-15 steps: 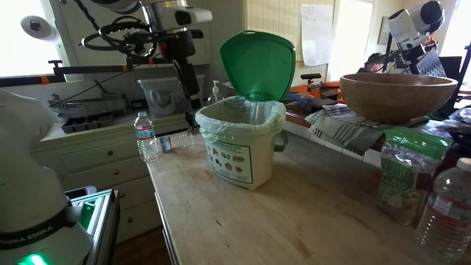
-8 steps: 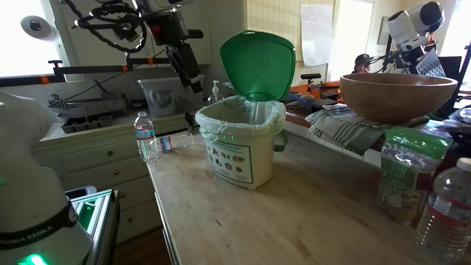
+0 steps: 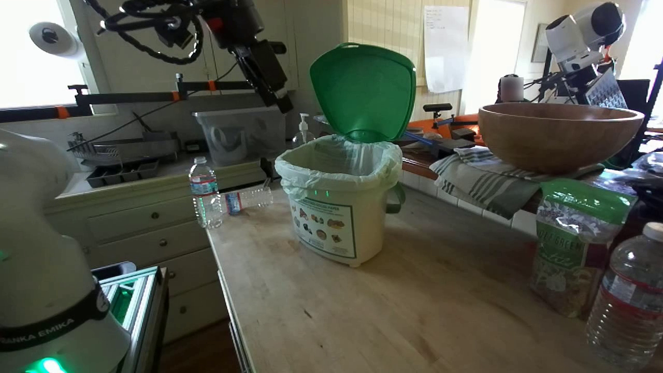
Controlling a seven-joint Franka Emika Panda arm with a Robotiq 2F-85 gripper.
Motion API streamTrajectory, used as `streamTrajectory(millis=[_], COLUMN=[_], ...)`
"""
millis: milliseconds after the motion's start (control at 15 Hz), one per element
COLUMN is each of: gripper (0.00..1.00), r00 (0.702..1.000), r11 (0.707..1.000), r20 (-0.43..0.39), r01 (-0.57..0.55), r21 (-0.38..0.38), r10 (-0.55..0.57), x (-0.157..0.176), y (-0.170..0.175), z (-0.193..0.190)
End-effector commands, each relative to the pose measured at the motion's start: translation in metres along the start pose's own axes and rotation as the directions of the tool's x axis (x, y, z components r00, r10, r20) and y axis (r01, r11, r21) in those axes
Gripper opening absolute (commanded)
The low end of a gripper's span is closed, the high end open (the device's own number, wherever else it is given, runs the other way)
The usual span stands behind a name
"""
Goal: Put the bin in an upright position
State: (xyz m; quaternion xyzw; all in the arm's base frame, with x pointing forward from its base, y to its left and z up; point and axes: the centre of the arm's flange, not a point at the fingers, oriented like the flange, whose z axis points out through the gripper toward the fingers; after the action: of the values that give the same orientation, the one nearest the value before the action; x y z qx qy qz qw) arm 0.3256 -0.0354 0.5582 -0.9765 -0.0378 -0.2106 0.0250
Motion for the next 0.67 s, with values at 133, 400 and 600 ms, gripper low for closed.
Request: streamTrajectory(millis=[133, 400, 600], gripper=[1.0, 1.0, 1.0], r00=[1.0, 1.0, 1.0], r11=[1.0, 1.0, 1.0], r20=[-0.011, -0.011, -0.011], r01=[0.004, 0.004, 0.004], r21=[0.001, 0.001, 0.001], r10=[-0.004, -0.004, -0.004], x=[0.0011, 0.0011, 0.0011], y=[-0.0011, -0.0011, -0.0011], z=[-0.0002, -0.0002, -0.0002])
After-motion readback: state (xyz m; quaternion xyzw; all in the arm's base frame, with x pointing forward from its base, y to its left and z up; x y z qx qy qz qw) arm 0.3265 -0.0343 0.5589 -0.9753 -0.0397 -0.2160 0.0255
